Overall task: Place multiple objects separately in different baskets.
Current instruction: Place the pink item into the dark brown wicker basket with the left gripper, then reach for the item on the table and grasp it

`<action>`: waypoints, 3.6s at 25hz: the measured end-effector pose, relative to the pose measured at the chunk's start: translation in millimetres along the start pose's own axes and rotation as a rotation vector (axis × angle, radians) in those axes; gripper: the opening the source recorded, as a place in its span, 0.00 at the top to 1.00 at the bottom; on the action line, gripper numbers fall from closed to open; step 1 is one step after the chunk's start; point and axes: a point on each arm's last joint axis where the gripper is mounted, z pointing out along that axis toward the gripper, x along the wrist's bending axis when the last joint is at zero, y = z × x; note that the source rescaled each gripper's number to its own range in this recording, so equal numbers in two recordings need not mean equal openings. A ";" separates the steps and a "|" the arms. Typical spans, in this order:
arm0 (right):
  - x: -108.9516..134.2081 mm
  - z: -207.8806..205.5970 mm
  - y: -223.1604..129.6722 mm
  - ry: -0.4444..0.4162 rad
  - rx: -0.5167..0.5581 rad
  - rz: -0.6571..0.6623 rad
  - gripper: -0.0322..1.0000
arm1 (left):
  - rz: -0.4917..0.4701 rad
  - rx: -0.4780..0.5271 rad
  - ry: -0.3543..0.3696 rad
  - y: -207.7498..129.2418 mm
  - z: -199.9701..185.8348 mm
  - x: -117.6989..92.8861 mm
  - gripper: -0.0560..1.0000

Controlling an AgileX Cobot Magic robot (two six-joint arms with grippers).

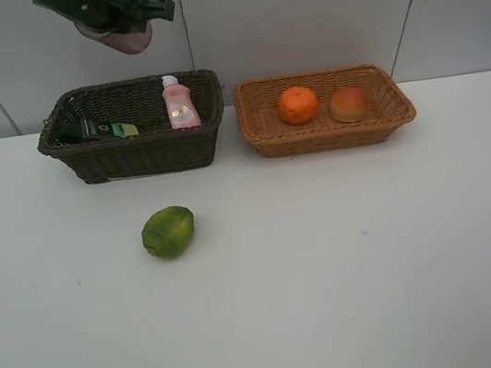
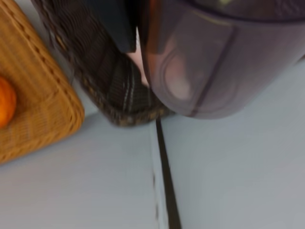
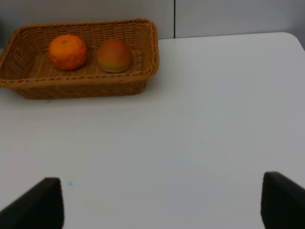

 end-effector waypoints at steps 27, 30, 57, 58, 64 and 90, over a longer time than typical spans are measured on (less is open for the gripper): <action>0.0 0.0 0.0 0.000 0.000 0.000 0.17 | 0.015 0.172 -0.017 -73.2 78.4 -5.1 0.95; 0.0 0.0 0.0 0.000 0.000 0.000 0.17 | 0.016 0.211 -0.014 -82.9 80.4 -4.7 0.95; 0.0 0.0 0.0 0.000 0.000 0.000 0.17 | 0.018 0.311 0.032 -51.0 25.1 -2.5 0.00; 0.0 0.0 0.0 0.000 0.000 0.000 0.17 | 0.021 0.325 0.034 -49.5 20.2 -4.0 0.00; 0.0 0.0 0.0 0.000 0.000 0.000 0.17 | 0.027 0.441 0.022 -50.6 1.1 -20.5 0.00; 0.0 0.0 0.0 0.000 0.000 0.000 0.17 | -0.250 0.675 0.031 -117.0 -5.4 -52.9 0.00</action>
